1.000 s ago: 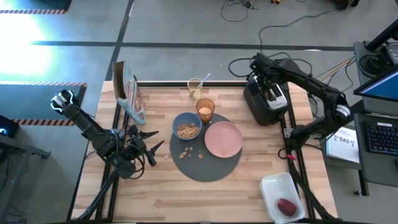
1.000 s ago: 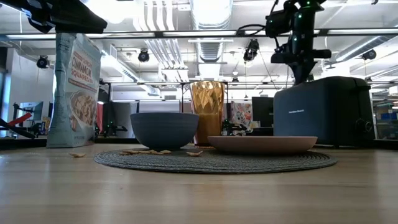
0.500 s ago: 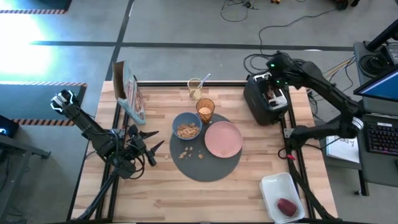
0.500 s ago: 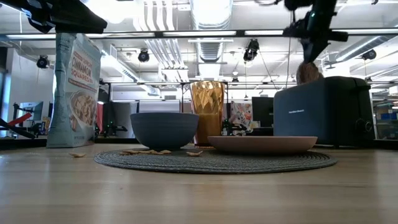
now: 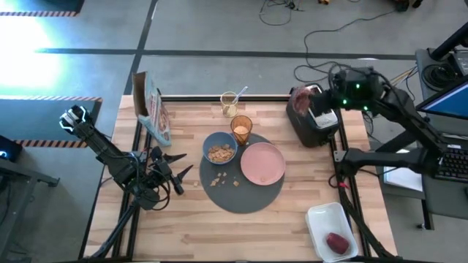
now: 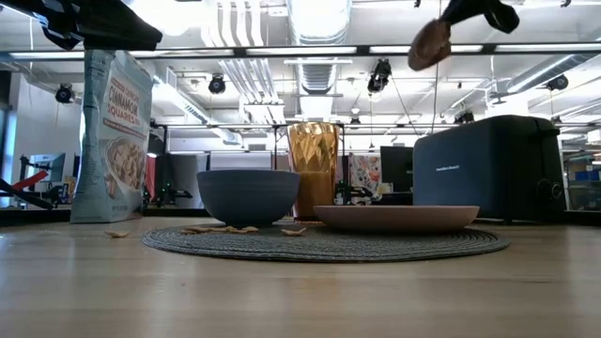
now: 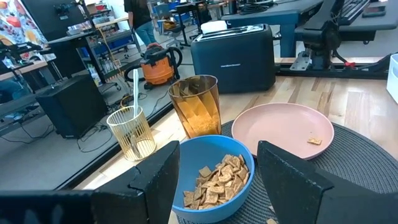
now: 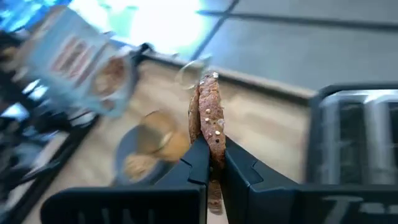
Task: Arrange a breakfast setting
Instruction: Put the bagel into the pink plate on the gray table placemat
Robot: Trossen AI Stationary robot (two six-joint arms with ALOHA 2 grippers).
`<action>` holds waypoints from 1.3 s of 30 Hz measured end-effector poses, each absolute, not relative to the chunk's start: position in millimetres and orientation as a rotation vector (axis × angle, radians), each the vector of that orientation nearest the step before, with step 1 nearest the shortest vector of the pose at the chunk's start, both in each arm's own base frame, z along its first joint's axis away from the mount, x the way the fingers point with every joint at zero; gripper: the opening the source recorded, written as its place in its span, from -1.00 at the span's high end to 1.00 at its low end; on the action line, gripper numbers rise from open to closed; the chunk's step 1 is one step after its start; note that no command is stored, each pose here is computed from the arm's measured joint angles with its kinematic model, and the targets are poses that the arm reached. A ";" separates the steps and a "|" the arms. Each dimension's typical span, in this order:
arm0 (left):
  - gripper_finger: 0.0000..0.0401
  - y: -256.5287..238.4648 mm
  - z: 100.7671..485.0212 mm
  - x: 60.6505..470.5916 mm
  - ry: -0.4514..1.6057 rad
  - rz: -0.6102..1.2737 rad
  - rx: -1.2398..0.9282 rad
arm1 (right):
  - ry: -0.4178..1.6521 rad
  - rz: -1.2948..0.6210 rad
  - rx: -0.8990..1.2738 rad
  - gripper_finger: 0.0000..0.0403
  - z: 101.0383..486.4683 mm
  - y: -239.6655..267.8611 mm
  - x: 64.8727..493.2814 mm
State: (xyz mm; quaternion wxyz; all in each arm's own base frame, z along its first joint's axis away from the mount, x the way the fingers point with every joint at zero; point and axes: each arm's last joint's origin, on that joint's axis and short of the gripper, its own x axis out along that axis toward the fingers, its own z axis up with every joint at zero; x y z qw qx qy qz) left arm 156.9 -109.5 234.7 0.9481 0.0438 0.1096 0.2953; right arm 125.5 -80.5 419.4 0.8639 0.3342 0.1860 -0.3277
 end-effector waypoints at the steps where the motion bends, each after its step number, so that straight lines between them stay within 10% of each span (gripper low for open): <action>1: 0.00 -109.5 234.7 156.9 0.223 0.601 0.089 | 0.403 -0.662 0.709 0.95 417.2 -76.4 129.6; 22: 0.00 -109.5 234.7 156.8 0.223 0.602 0.089 | 0.867 -0.553 0.427 0.94 290.3 21.0 285.6; 39: 0.00 -108.7 243.7 158.2 0.115 0.696 0.006 | 1.209 -0.666 -0.092 0.94 197.3 50.1 316.3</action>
